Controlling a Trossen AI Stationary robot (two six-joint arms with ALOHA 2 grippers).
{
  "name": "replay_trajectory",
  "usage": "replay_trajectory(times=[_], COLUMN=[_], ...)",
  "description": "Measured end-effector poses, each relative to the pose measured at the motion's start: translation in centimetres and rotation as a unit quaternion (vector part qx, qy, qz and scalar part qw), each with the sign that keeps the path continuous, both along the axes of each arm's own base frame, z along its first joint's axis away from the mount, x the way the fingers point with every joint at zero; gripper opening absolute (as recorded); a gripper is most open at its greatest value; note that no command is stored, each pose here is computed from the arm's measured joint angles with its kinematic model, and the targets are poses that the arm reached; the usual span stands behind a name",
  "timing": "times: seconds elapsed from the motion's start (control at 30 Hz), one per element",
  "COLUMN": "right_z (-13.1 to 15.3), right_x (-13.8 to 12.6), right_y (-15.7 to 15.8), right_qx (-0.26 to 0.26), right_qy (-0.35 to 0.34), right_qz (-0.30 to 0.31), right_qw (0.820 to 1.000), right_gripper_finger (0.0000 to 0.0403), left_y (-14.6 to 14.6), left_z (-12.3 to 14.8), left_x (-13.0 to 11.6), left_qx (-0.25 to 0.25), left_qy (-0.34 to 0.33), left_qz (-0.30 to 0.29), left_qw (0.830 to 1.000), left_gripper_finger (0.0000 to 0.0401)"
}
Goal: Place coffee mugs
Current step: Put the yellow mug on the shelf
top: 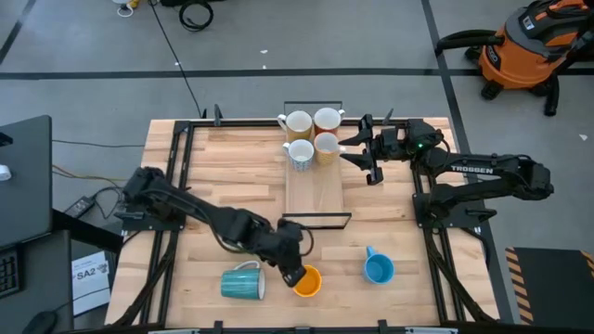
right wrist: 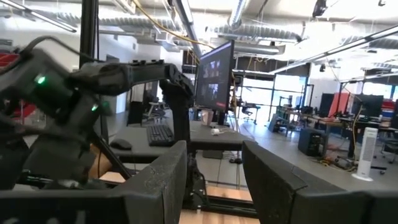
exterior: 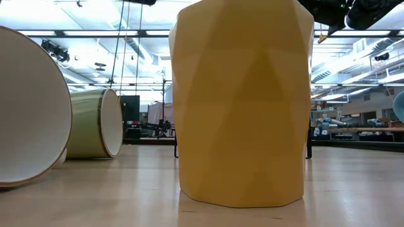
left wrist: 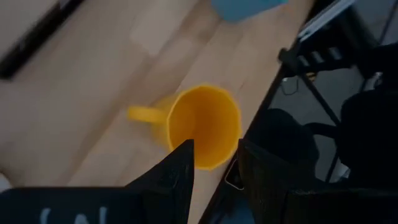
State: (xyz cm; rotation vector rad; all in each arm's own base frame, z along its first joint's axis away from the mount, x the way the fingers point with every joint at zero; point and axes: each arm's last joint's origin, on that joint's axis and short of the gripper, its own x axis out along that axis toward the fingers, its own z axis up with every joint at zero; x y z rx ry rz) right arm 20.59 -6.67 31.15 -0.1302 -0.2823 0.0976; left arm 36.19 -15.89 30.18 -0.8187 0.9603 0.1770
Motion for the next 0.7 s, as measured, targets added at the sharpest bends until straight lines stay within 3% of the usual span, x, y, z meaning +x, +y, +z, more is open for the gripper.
replay_trajectory(times=[0.37,0.7], right_z=[0.0,-0.1], right_x=[0.0,0.0], right_y=[0.0,0.0], right_qx=[-0.001,-0.01], right_qy=[-0.001,0.004], right_qz=[0.001,-0.002], right_qw=[1.0,1.0], right_gripper_finger=[0.0161,0.0161], left_y=[-1.5,-1.1], left_z=[-5.0,-7.0], left_x=[1.8,2.9], left_qx=[-0.004,0.002], left_qy=[0.067,0.088], left_qz=[0.037,0.049], left_qw=[0.997,0.995], left_gripper_finger=[0.013,0.013])
